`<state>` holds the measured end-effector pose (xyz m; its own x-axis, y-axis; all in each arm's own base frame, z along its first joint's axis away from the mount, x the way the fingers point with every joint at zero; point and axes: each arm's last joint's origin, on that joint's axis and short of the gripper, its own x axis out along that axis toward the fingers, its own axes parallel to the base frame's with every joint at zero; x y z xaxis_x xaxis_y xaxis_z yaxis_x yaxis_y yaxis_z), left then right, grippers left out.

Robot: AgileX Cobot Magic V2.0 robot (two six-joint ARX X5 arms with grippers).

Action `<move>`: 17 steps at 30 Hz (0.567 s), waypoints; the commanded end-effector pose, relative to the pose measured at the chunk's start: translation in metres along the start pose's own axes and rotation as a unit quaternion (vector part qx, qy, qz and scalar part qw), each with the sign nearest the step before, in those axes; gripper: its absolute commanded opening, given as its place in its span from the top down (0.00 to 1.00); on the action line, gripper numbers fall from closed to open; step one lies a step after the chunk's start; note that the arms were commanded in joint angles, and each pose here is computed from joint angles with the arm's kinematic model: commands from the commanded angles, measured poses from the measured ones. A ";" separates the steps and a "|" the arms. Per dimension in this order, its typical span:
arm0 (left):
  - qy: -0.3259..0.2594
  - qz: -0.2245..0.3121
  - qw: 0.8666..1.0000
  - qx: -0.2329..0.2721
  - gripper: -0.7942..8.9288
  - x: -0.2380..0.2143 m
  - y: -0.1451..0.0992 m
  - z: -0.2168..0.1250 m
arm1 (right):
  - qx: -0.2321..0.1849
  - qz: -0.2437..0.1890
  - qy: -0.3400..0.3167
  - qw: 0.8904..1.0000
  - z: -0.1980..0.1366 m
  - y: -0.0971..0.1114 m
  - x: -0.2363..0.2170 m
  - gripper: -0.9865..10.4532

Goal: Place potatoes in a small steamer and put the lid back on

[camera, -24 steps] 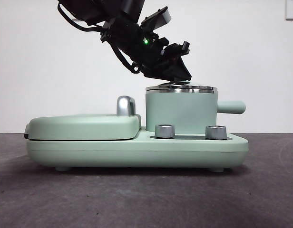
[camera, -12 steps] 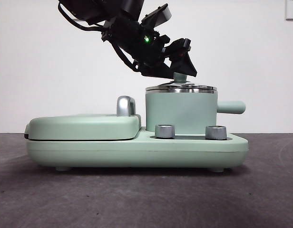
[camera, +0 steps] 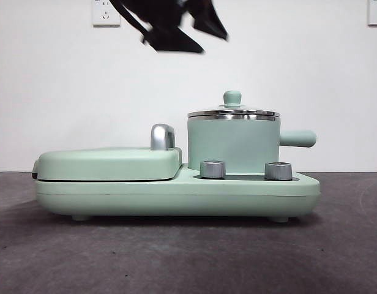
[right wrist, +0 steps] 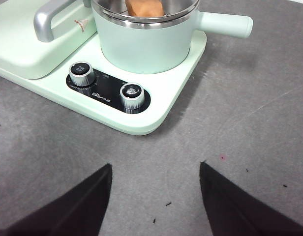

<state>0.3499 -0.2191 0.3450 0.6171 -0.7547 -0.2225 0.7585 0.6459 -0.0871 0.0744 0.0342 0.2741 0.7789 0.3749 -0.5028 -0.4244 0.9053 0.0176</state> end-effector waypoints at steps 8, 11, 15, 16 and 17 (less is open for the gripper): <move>0.043 0.028 0.998 -0.039 0.57 -0.059 0.011 -0.009 | 0.004 0.000 -0.004 1.000 0.001 0.000 0.000 0.67; 0.047 0.037 0.997 -0.052 0.57 -0.083 0.007 -0.025 | 0.004 0.001 -0.004 1.000 0.001 0.000 0.000 0.67; 0.061 0.052 0.994 -0.077 0.57 -0.120 -0.002 -0.055 | 0.004 0.004 -0.004 1.000 0.001 0.000 0.000 0.67; 0.063 0.056 0.993 -0.085 0.57 -0.130 -0.005 -0.063 | 0.004 0.004 -0.004 1.000 0.001 0.000 0.000 0.67; 0.063 0.058 0.992 -0.090 0.57 -0.137 -0.008 -0.069 | 0.004 0.004 -0.004 1.000 0.001 0.000 0.000 0.67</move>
<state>0.2497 -0.1133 0.3146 0.6654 -0.6576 -0.3532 0.6340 0.7477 -0.1976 0.0744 0.0343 0.2741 0.7774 0.3780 -0.5028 -0.4270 0.9040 0.0193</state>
